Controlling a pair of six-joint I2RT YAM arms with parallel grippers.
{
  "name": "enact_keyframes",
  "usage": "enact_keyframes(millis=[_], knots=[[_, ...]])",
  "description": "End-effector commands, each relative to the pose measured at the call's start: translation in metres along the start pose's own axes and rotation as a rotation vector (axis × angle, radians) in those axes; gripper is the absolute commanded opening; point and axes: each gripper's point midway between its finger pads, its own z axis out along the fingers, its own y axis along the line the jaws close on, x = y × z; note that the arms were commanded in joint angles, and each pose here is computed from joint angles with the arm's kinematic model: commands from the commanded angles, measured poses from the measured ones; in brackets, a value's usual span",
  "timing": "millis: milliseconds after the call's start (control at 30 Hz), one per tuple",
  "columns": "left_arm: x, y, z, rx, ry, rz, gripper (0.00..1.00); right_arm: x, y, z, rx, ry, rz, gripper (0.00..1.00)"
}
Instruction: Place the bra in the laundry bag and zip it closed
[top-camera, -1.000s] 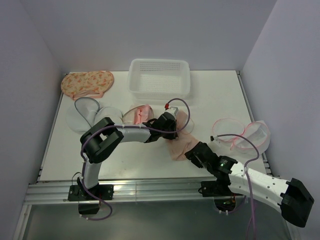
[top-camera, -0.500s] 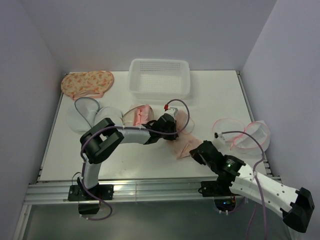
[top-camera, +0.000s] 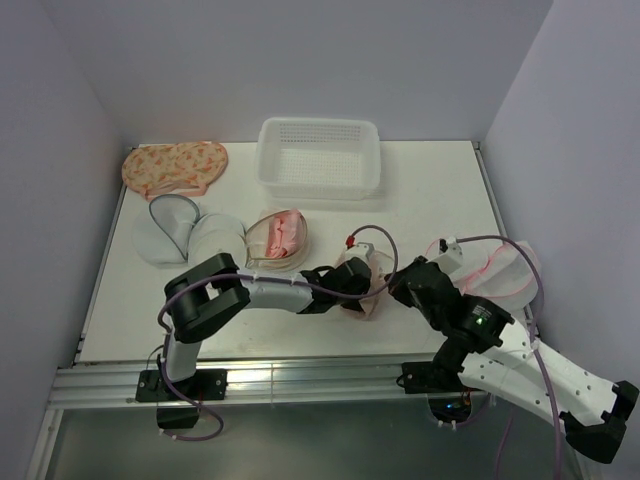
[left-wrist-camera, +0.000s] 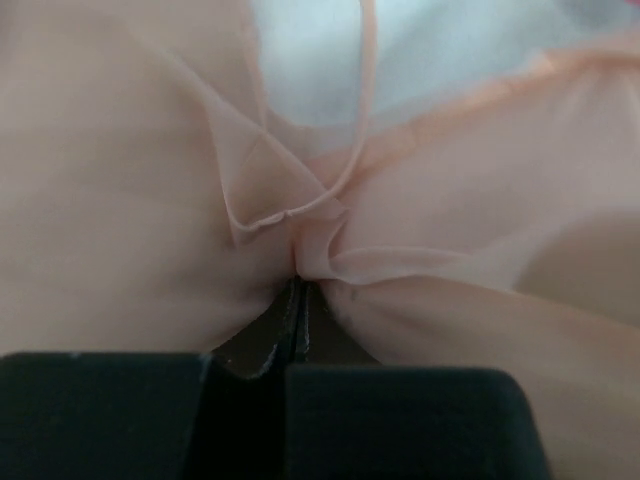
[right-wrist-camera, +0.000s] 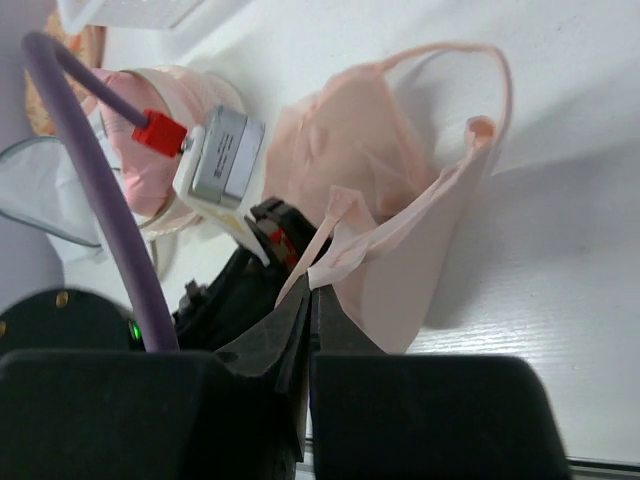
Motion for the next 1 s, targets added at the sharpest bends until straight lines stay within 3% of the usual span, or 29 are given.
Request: enact_keyframes(millis=[0,267,467,633,967], knots=[[0.001,-0.003,-0.015,-0.057,-0.002,-0.06,0.02,-0.029,0.019,-0.005,-0.025,-0.098,-0.01,0.0],[-0.033,0.0,-0.05,-0.073,-0.139,-0.113,0.27,-0.031,0.023,0.001,-0.023,-0.111,-0.045,0.0],[-0.053,0.015,-0.065,-0.087,-0.197,-0.155,0.37,-0.026,0.03,0.006,-0.037,-0.089,-0.086,0.0],[-0.072,0.027,-0.088,-0.116,-0.275,-0.178,0.4,-0.022,0.039,0.014,-0.045,-0.068,-0.122,0.0],[-0.07,0.086,-0.136,-0.249,-0.36,-0.247,0.43,0.014,0.077,0.057,-0.096,0.05,-0.184,0.0]])
